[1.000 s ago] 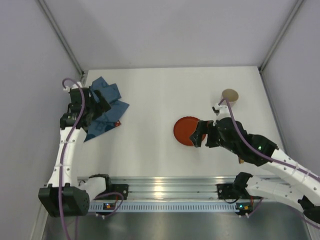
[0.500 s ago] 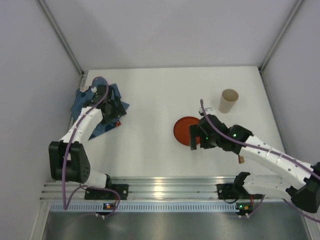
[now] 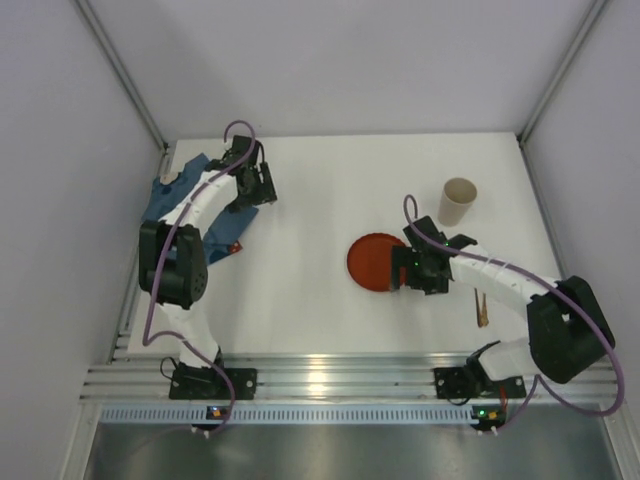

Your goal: Set the dinner table for one person

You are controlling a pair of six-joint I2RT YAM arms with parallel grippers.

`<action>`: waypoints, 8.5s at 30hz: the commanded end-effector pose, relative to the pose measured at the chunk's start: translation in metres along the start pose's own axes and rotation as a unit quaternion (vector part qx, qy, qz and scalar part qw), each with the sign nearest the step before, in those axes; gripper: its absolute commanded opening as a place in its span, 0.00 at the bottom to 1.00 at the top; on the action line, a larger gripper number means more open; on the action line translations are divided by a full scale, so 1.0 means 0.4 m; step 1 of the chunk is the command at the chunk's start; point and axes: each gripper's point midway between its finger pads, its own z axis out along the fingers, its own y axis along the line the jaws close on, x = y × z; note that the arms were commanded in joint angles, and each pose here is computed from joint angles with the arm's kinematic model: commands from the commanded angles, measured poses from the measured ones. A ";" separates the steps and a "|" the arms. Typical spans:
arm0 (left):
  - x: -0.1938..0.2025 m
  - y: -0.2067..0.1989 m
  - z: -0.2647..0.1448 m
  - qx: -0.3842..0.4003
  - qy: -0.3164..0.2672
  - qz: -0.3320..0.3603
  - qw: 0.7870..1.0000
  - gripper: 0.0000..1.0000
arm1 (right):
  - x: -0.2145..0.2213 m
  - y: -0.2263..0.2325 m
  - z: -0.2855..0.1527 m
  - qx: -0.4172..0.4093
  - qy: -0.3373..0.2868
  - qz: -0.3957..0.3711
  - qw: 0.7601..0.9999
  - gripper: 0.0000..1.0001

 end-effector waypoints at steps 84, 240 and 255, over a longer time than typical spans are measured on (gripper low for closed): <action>0.383 -0.532 -0.215 0.137 0.025 0.334 0.932 0.45 | -0.110 -0.334 -0.158 0.144 -0.048 0.209 0.966 1.00; 0.143 0.216 -0.113 -0.055 -0.024 -0.069 0.996 0.93 | -0.093 0.039 -0.251 -0.171 0.024 0.071 0.982 0.61; -0.030 0.174 0.207 -0.052 -0.012 -0.060 0.997 0.86 | -0.042 -0.005 -0.260 -0.123 0.039 0.091 0.987 0.59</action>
